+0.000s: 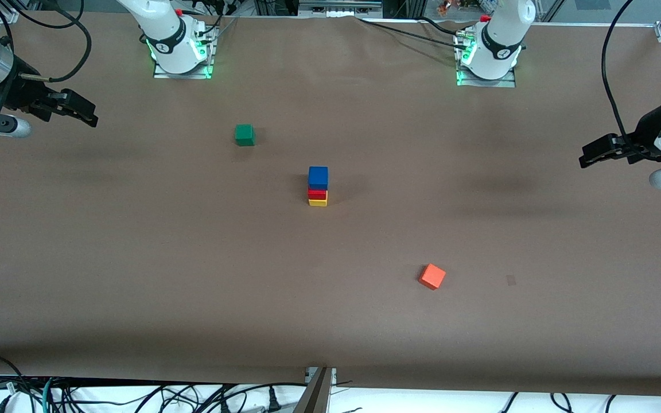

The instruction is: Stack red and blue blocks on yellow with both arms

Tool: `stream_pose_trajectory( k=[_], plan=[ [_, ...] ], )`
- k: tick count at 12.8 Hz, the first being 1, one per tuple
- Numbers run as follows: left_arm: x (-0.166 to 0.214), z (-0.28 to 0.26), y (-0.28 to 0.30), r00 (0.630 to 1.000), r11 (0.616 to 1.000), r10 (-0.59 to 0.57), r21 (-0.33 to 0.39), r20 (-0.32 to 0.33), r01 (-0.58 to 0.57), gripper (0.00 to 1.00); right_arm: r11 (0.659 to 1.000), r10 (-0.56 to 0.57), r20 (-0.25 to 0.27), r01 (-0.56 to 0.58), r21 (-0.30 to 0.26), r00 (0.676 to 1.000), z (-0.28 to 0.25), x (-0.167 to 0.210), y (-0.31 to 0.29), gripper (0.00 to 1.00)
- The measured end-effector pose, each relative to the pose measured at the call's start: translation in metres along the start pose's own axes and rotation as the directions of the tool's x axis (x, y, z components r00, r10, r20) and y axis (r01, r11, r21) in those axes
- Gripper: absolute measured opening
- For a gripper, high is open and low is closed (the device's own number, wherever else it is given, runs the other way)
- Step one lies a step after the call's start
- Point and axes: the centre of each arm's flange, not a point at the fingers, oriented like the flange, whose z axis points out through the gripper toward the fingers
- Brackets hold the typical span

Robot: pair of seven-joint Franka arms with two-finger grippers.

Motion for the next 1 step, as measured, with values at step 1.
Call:
stream_pose_trajectory(
  k=[1],
  plan=[
    [0.0,0.0,0.0001,1.0,1.0,0.0,0.0,0.0,0.0,1.0,1.0,-0.028,0.001,0.028,0.0,1.0,0.0006,0.0,0.0003,1.0]
  ],
)
